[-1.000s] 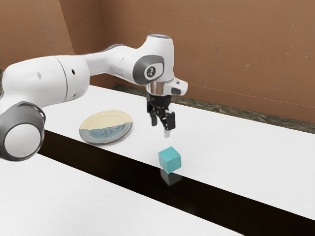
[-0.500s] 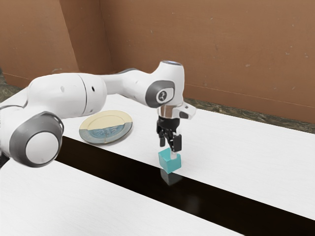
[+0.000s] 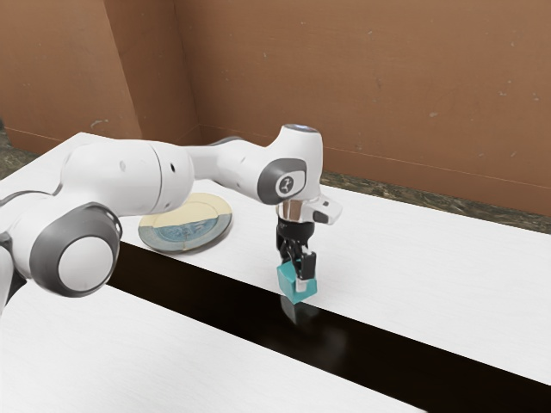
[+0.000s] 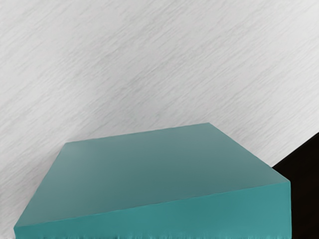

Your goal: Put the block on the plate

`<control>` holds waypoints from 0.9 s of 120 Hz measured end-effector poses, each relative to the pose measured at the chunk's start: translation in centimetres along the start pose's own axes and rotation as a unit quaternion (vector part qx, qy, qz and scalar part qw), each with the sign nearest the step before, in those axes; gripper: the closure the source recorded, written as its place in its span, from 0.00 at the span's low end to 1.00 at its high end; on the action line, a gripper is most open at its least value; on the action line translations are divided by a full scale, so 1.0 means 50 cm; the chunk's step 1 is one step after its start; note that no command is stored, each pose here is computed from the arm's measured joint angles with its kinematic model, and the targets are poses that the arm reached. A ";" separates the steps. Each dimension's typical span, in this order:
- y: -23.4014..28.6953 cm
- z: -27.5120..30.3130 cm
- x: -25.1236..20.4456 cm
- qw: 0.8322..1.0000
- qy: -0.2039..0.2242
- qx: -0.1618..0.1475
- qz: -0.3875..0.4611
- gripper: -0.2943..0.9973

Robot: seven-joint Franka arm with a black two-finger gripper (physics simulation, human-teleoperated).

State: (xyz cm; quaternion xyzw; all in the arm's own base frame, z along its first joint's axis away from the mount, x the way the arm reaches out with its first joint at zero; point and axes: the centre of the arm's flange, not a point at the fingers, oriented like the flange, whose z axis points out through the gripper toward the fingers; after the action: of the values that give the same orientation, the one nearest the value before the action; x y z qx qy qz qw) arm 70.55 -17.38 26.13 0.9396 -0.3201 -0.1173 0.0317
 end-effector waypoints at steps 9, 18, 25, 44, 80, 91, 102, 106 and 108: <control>-0.003 -0.002 -0.002 1.000 0.000 0.001 0.001 0.41; -0.004 -0.002 -0.002 1.000 -0.001 0.001 0.003 0.43; -0.006 -0.002 -0.003 1.000 -0.002 0.002 0.004 0.45; -0.006 -0.023 -0.007 1.000 -0.001 0.005 0.006 0.49; -0.028 -0.195 -0.071 0.999 0.026 0.040 -0.012 0.48; -0.072 -0.214 -0.102 0.998 0.024 0.047 -0.034 0.48; -0.122 -0.218 -0.134 0.997 0.019 0.053 -0.057 0.48; -0.143 -0.219 -0.147 0.996 0.018 0.054 -0.067 0.48; -0.155 -0.220 -0.155 0.996 0.018 0.053 -0.072 0.48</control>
State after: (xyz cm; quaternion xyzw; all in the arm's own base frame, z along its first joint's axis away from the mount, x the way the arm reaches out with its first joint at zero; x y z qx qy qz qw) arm 71.86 -6.68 37.29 0.9625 -0.2568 -0.0847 -0.0210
